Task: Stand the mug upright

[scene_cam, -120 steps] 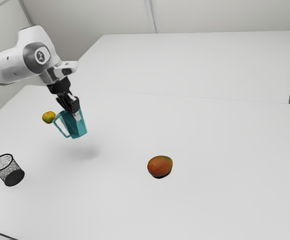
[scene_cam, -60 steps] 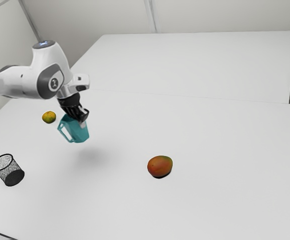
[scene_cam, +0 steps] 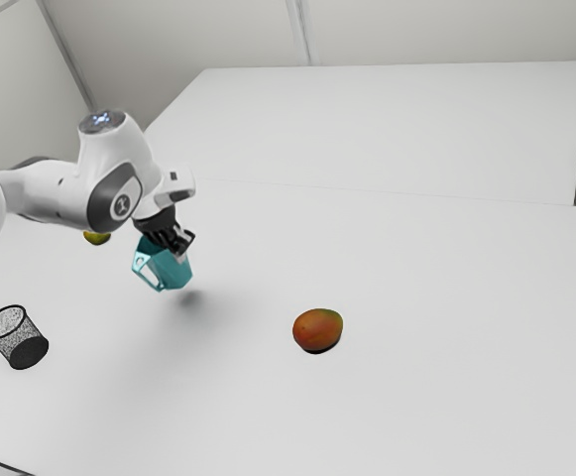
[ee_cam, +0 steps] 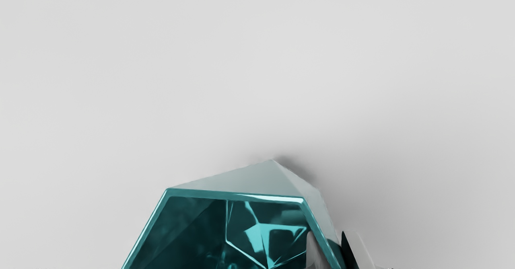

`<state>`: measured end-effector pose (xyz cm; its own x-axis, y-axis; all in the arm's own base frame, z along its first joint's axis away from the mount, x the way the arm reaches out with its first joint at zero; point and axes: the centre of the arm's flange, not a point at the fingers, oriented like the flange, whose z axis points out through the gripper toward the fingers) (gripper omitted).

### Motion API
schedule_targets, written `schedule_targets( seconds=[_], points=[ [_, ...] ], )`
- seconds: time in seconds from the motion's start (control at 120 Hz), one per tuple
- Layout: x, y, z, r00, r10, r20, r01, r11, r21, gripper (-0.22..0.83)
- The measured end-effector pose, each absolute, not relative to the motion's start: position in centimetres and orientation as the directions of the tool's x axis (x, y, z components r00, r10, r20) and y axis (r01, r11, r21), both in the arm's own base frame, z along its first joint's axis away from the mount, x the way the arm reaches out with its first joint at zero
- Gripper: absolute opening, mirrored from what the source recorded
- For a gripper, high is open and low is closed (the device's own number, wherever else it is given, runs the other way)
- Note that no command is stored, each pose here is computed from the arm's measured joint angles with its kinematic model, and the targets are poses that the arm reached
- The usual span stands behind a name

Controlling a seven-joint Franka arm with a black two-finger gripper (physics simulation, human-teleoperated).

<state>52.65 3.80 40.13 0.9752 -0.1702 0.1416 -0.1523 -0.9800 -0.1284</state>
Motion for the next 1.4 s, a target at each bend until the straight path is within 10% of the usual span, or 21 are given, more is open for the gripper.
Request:
schedule_targets(
  seconds=[1.1, 1.4],
  points=[
    [52.6, 2.6, 35.3, 0.994, -0.056, 0.092, -0.049, -0.995, -0.085, -0.16],
    [52.7, 2.4, 35.5, 0.993, -0.057, 0.099, -0.049, -0.996, -0.077, 0.04]
  ],
)
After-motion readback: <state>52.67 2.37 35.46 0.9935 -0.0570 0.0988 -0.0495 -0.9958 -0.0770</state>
